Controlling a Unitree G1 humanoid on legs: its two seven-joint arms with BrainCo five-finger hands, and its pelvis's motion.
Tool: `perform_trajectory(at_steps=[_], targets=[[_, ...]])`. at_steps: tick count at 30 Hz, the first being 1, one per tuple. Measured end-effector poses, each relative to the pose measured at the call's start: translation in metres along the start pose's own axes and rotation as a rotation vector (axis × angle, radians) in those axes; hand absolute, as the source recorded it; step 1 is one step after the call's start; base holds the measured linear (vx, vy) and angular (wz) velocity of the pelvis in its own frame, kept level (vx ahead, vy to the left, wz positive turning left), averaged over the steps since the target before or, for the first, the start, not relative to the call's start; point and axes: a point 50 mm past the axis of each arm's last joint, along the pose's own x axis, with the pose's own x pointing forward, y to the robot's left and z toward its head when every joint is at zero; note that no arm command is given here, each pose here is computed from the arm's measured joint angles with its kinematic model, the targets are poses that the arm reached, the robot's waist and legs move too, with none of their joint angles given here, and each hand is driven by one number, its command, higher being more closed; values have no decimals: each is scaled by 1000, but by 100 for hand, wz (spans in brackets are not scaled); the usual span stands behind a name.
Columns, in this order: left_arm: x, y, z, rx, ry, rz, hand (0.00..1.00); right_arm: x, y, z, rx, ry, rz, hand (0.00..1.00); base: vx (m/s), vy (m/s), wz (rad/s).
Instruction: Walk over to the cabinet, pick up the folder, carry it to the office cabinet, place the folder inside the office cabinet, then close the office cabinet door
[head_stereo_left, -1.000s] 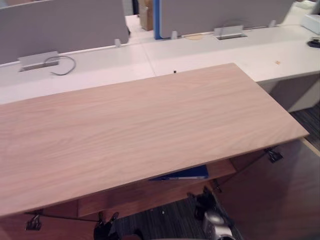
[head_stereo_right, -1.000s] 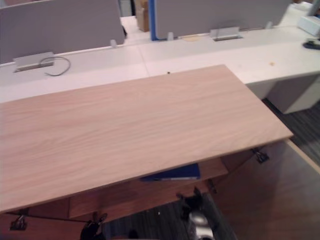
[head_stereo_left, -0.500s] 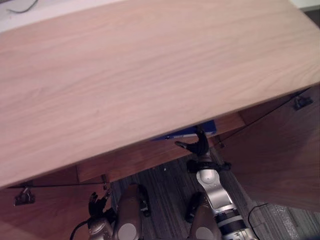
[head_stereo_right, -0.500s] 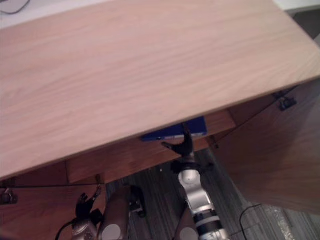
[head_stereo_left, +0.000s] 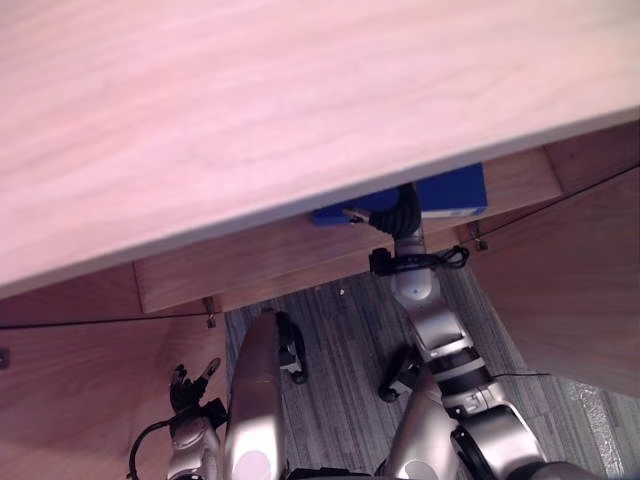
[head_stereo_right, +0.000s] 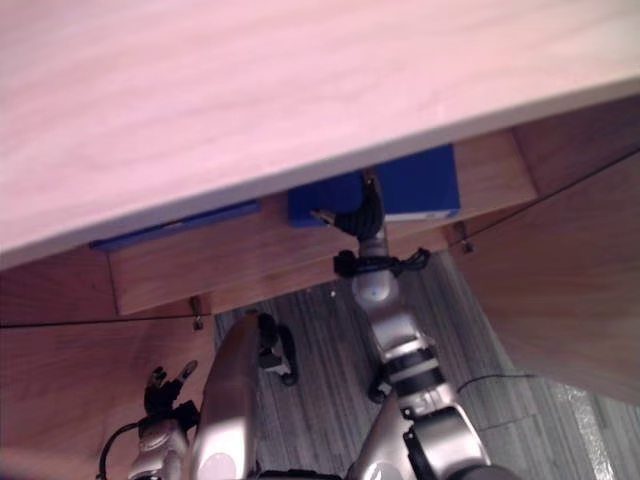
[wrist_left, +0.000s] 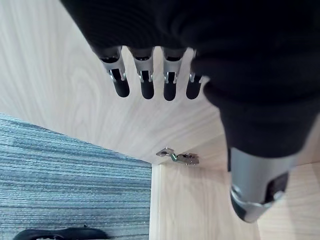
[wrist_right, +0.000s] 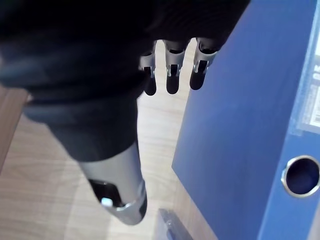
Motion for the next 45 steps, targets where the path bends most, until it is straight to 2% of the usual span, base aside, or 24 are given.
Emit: perform_trajectory(at_steps=[6,16,20,23,29,33,36,40,45], targets=[[-14,-11,37,-185,-160,-14,0,24,-20,14,44,-34,-107,0,14,3,4],[-26,-19,54,-277,-232,-7,0,59,-56,48,-51,-174,-172,0,31,-39,5],[-30,-19,59,-277,-255,-23,0,70,-74,65,-177,-251,-177,0,2,-43,4],[-35,-17,61,-261,-276,-36,0,74,-85,71,-360,-278,-153,0,0,-11,1],[-40,-14,64,-237,-301,-63,0,80,-92,80,-543,-299,-129,0,0,0,0],[-40,-14,64,-223,-298,-71,0,73,-84,95,-577,-366,-129,0,0,0,0],[-40,-14,64,-200,-304,-70,0,47,-65,116,-543,-510,-125,0,10,-16,-5],[-39,-13,63,-175,-301,-65,0,14,-50,123,-509,-605,-157,0,1,-13,-14],[-38,-9,56,-122,-289,-44,0,-9,-41,103,-653,-635,-170,0,-7,-23,-25]])
